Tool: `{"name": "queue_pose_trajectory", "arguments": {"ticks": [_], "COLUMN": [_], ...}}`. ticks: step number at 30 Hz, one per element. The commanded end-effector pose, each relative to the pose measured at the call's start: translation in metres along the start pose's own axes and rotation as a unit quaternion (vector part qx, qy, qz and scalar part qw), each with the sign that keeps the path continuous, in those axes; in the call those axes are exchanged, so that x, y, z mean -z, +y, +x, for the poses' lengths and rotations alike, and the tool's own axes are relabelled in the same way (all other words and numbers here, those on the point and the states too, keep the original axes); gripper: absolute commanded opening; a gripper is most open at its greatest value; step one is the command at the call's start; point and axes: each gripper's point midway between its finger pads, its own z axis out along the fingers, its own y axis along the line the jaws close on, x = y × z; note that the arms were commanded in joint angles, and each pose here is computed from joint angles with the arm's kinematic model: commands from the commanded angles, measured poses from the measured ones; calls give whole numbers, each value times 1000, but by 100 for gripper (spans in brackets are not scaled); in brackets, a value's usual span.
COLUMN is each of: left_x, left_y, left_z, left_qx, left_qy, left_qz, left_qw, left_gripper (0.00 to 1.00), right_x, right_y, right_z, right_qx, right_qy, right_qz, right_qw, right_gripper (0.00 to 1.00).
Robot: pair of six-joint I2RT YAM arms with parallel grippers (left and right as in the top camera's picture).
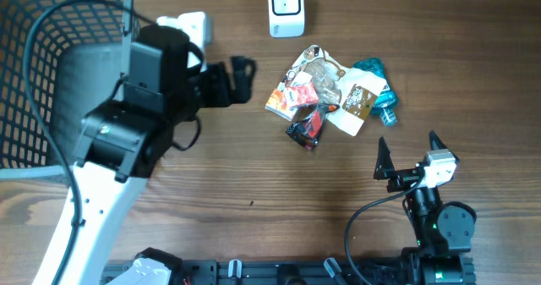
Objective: Scan the item barcode
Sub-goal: 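Carry the red Kleenex pack with the left gripper and release it on the pile, then swing the left arm back and park it beside the basket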
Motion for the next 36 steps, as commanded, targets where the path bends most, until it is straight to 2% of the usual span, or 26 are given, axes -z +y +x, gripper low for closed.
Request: {"name": "queue_pose_trajectory", "arguments": {"ticks": [1, 4, 5, 6, 8, 9, 11, 16, 20, 31, 33, 36], "left_x": [1, 7, 9, 9, 9, 10, 12, 7, 5, 29, 28, 8], "left_y": [35, 67, 73, 75, 75, 77, 89, 121, 141, 197, 197, 174], "left_z": [7, 11, 11, 12, 10, 7, 3, 16, 13, 5, 2, -16], "left_qx": [13, 26, 25, 13, 13, 13, 12, 1, 6, 75, 77, 84], "left_qy": [18, 23, 23, 25, 21, 14, 3, 39, 40, 26, 20, -9], "left_qz": [-64, -129, -145, -151, -152, -158, -192, -281, -323, -378, -373, -296], "left_qw": [998, 991, 989, 988, 988, 987, 981, 959, 946, 923, 924, 951], "left_gripper": [100, 100, 90, 51, 7, 4, 4, 4, 4, 4, 4, 4], "right_x": [0, 0, 0, 0, 0, 0, 0, 0, 0, 0, 0, 0], "right_y": [-2, -2, -2, -2, -2, -2, -2, -2, -2, -2, -2, -2], "right_z": [-2, -2, -2, -2, -2, -2, -2, -2, -2, -2, -2, -2], "right_qx": [-2, -2, -2, -2, -2, -2, -2, -2, -2, -2, -2, -2], "right_qy": [-4, -4, -4, -4, -4, -4, -4, -4, -4, -4, -4, -4], "right_qz": [4, 4, 4, 4, 4, 4, 4, 4, 4, 4, 4, 4], "right_qw": [1000, 1000, 1000, 1000, 1000, 1000, 1000, 1000, 1000, 1000, 1000, 1000], "right_gripper": [100, 100, 100, 100, 100, 100, 100, 100, 100, 100, 100, 100]}}
